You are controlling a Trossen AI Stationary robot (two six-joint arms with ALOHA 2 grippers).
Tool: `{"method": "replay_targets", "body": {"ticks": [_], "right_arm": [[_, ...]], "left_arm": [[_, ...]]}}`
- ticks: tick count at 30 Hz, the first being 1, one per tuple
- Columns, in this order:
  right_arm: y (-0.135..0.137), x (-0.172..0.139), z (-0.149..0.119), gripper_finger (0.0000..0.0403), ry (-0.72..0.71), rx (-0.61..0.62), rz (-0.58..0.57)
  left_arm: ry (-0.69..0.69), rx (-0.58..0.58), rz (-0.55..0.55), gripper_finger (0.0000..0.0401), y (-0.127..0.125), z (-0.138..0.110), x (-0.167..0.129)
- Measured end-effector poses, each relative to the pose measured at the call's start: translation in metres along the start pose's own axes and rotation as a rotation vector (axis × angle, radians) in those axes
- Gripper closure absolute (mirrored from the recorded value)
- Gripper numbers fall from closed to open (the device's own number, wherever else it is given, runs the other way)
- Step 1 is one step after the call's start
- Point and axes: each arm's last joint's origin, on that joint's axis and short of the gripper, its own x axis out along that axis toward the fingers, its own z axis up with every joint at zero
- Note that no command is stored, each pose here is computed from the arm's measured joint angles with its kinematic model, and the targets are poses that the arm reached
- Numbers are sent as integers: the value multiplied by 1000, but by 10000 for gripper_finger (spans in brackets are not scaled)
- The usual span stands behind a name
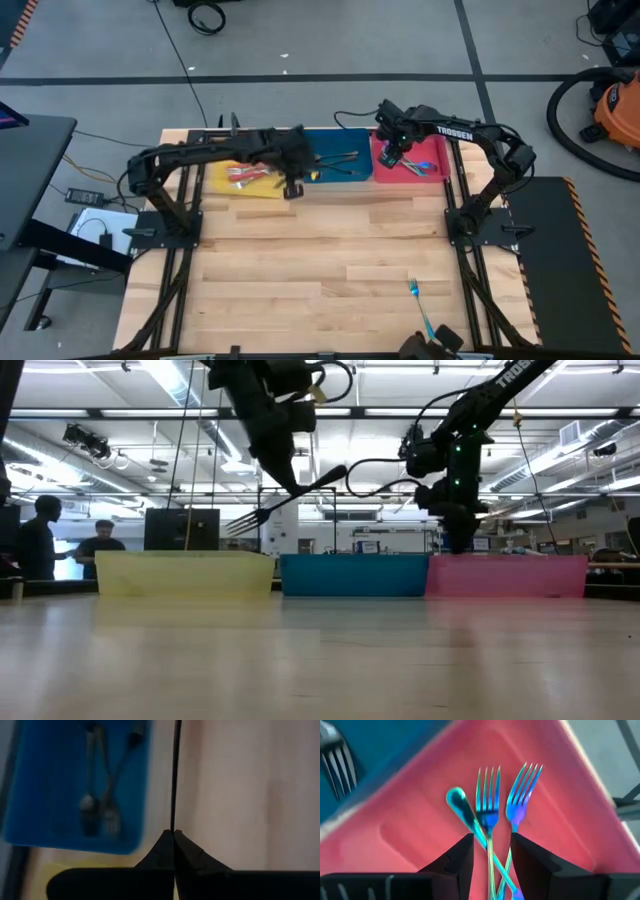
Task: Sort silverware by color (type)
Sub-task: Put the black fork into the blue bin
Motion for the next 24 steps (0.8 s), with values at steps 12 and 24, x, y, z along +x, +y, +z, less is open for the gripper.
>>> {"method": "replay_targets", "body": {"ticks": [12, 24], "right_arm": [[-5, -31, -1, 266, -159, 95, -9], [-2, -45, -4, 266, -222, 79, -6]], "left_arm": [[-227, 108, 159, 401, 62, 11, -11], [-387, 157, 219, 401, 90, 22, 13]]}}
